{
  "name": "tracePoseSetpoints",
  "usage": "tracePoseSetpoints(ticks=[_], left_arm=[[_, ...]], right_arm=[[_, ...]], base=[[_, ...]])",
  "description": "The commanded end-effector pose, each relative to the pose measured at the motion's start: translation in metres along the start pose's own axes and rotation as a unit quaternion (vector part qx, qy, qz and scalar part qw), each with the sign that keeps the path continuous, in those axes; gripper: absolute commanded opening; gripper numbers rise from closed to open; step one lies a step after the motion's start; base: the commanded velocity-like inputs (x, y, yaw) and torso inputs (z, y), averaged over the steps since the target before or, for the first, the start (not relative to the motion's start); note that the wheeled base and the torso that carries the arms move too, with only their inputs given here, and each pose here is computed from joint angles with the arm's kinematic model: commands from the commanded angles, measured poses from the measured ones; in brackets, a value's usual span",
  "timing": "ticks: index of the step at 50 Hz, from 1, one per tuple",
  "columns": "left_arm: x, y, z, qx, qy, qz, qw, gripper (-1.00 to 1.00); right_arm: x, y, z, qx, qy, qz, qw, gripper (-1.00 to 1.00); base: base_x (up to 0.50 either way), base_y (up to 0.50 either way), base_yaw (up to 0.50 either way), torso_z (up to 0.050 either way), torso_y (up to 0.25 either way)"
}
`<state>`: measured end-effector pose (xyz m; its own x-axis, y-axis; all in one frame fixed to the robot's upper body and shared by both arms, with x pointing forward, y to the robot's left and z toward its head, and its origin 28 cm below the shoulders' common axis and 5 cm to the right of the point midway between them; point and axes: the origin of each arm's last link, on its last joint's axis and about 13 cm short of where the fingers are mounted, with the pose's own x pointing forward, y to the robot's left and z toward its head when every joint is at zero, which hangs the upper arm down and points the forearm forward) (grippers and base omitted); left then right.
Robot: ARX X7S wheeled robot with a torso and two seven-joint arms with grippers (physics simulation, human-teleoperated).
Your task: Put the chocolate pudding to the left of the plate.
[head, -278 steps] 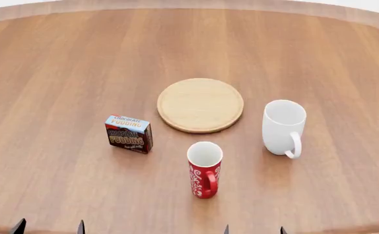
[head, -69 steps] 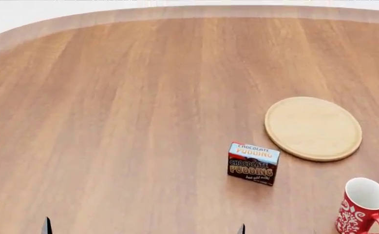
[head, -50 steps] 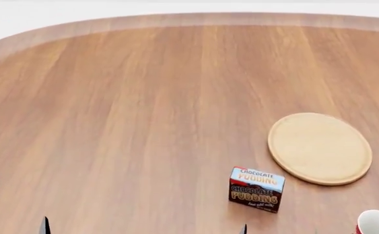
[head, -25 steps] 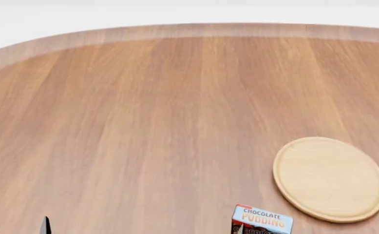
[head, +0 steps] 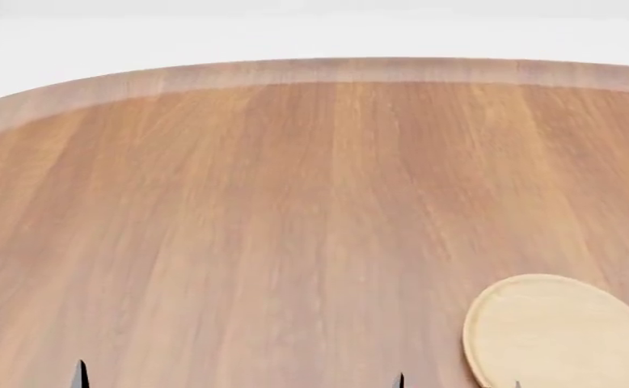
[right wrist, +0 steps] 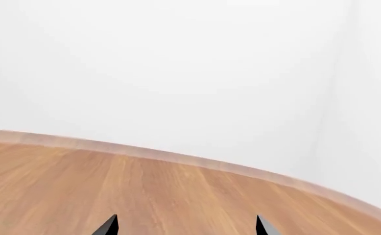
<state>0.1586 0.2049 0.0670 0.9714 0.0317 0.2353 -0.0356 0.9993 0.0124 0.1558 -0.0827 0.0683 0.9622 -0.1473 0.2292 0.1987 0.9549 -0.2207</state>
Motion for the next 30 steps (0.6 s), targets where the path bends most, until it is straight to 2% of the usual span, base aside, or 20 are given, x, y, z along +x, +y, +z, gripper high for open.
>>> tracePoseSetpoints(ticks=[1, 19, 21, 23, 26, 28, 29, 30], left_arm=[[0.001, 0.000, 0.000, 0.000, 0.001, 0.001, 1.000, 1.00], [0.000, 0.000, -0.002, -0.001, 0.000, 0.000, 1.000, 1.00], [0.001, 0.001, -0.002, -0.002, 0.000, 0.001, 1.000, 1.00], [0.001, 0.001, -0.003, -0.001, 0.002, 0.002, 1.000, 1.00], [0.001, 0.001, -0.002, -0.001, 0.002, 0.001, 1.000, 1.00], [0.001, 0.001, -0.004, -0.001, 0.006, 0.001, 1.000, 1.00], [0.001, 0.000, -0.004, -0.002, 0.008, -0.001, 1.000, 1.00], [0.001, 0.000, -0.004, -0.003, 0.009, -0.002, 1.000, 1.00]], right_arm=[[0.001, 0.000, 0.000, -0.001, -0.001, 0.000, 1.000, 1.00], [0.000, 0.000, -0.001, 0.000, 0.000, -0.001, 1.000, 1.00], [0.000, 0.000, -0.002, 0.005, -0.003, -0.007, 1.000, 1.00], [0.002, 0.000, -0.003, 0.029, 0.006, 0.014, 0.999, 1.00], [0.007, -0.007, 0.002, 0.019, 0.004, 0.010, 1.000, 1.00], [0.014, -0.022, 0.014, 0.004, -0.013, 0.005, 1.000, 1.00], [0.016, -0.023, 0.015, 0.001, -0.008, 0.000, 1.000, 1.00], [0.020, -0.030, 0.019, 0.025, -0.002, 0.026, 0.999, 1.00]], base=[[0.30, 0.00, 0.00, 0.000, 0.000], [0.29, 0.00, 0.00, 0.000, 0.000], [0.29, 0.00, 0.00, 0.000, 0.000], [0.00, 0.00, 0.00, 0.000, 0.000], [0.00, 0.00, 0.00, 0.000, 0.000], [0.00, 0.00, 0.00, 0.000, 0.000], [0.00, 0.00, 0.00, 0.000, 0.000], [0.00, 0.00, 0.00, 0.000, 0.000]])
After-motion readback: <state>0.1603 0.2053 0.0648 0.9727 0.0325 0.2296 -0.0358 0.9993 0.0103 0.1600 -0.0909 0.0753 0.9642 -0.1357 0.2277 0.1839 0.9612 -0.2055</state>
